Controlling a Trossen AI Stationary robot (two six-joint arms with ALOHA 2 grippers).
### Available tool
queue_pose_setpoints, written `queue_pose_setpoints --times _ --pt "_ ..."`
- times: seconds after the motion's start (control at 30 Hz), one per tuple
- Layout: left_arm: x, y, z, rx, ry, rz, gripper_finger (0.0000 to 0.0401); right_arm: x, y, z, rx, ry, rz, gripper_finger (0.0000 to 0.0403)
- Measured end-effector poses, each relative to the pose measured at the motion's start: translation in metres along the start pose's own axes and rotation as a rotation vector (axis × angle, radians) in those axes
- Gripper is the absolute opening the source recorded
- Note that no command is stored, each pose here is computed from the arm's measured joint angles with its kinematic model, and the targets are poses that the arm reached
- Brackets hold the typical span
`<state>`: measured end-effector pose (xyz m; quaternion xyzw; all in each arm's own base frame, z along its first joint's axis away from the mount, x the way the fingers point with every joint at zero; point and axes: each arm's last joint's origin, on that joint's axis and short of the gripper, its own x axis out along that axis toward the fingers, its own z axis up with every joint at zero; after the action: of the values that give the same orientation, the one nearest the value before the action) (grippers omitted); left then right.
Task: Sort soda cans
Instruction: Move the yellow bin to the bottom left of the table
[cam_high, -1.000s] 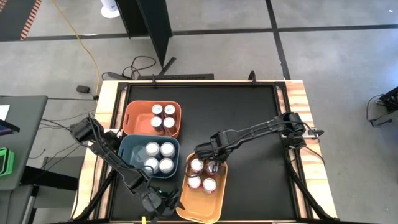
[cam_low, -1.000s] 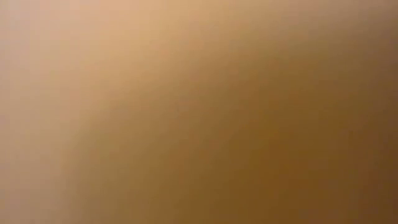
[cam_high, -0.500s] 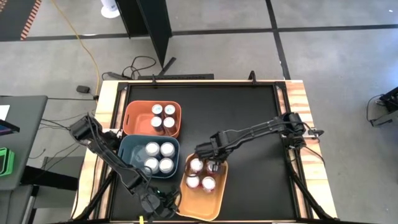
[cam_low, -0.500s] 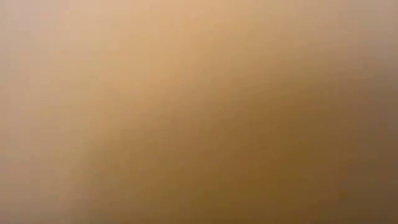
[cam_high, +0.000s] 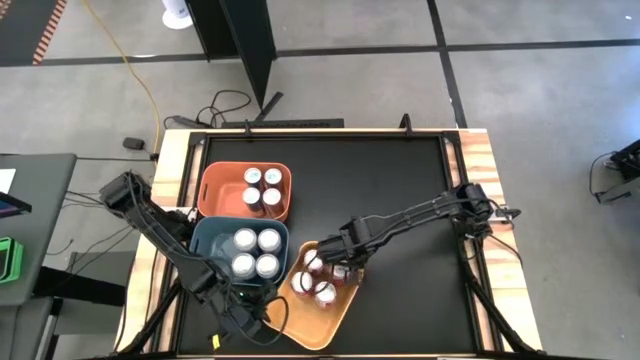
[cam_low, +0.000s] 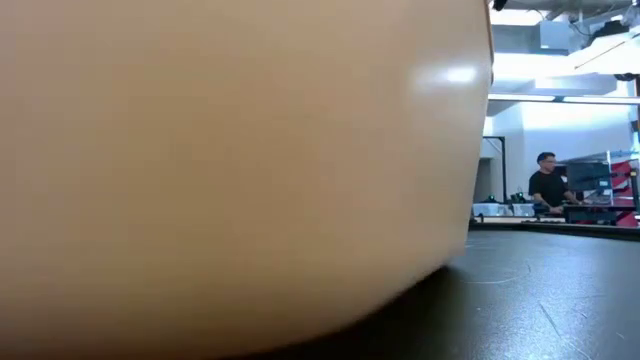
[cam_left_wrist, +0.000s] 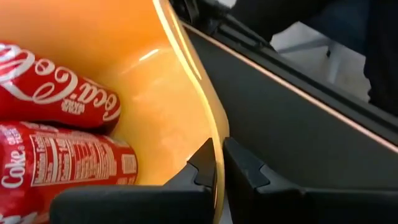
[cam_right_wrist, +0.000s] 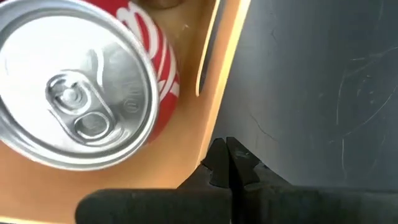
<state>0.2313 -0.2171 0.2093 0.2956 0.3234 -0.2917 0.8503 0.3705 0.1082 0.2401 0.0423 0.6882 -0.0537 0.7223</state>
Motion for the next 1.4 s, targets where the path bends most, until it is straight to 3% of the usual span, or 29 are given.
queue_pose_setpoints --times 0.43,0.77,0.9,1.13,1.4 --pt "-0.011 0.002 -0.001 -0.085 0.01 -0.01 0.002 -0.001 0.017 -0.004 0.006 -0.032 0.018 0.0" --pt "-0.012 0.003 -0.003 -0.194 0.029 0.012 0.014 -0.001 0.022 -0.005 0.037 -0.038 0.038 0.0" --pt "-0.013 0.0 -0.007 -0.225 0.074 0.009 0.017 -0.001 0.027 -0.008 0.039 -0.041 0.041 0.0" --pt "-0.02 -0.007 -0.006 -0.239 0.081 -0.01 0.0171 -0.002 0.036 -0.012 0.053 -0.047 0.048 0.0" --pt "-0.055 -0.009 0.003 -0.284 -0.023 -0.037 0.017 -0.003 0.05 -0.014 -0.003 -0.093 0.079 0.0"
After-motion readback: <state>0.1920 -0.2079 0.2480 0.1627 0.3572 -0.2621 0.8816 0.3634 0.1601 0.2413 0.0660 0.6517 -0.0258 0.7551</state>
